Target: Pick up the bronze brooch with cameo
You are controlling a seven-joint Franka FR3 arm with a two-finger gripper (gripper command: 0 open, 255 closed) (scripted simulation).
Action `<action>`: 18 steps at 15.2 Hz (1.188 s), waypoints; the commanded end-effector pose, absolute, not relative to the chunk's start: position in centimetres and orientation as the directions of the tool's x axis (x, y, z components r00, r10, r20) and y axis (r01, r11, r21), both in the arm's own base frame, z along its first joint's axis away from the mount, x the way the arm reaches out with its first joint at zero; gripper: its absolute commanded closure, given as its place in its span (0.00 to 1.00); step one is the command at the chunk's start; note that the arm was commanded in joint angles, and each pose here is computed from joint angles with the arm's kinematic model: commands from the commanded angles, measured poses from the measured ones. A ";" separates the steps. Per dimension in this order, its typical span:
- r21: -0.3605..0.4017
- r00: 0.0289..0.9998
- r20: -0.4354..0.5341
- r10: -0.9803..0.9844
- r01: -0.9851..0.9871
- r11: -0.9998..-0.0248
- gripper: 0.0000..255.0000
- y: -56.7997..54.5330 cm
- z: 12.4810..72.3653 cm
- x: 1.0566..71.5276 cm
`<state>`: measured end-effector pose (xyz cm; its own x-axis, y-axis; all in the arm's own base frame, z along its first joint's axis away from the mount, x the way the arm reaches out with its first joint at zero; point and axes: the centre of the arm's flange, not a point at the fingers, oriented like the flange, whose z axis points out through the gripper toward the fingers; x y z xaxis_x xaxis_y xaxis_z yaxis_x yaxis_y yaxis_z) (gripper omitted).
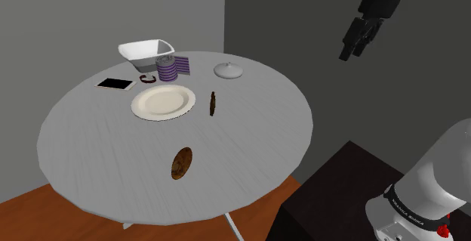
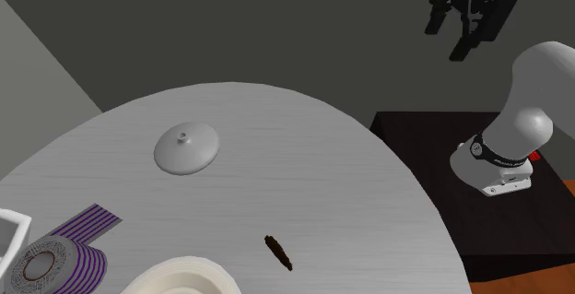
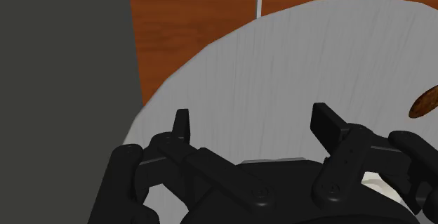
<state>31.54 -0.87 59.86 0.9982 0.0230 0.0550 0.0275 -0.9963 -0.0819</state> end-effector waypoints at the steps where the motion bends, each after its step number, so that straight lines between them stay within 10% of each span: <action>1: -0.082 0.998 0.055 0.023 0.027 -0.996 0.00 -0.9 59.9 31.5; 18: -0.046 0.938 -0.053 0.343 0.341 -0.939 0.00 11.9 52.4 50.8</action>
<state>49.73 10.44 53.24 0.9449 0.3242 -0.0457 0.3222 -0.9455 -0.0466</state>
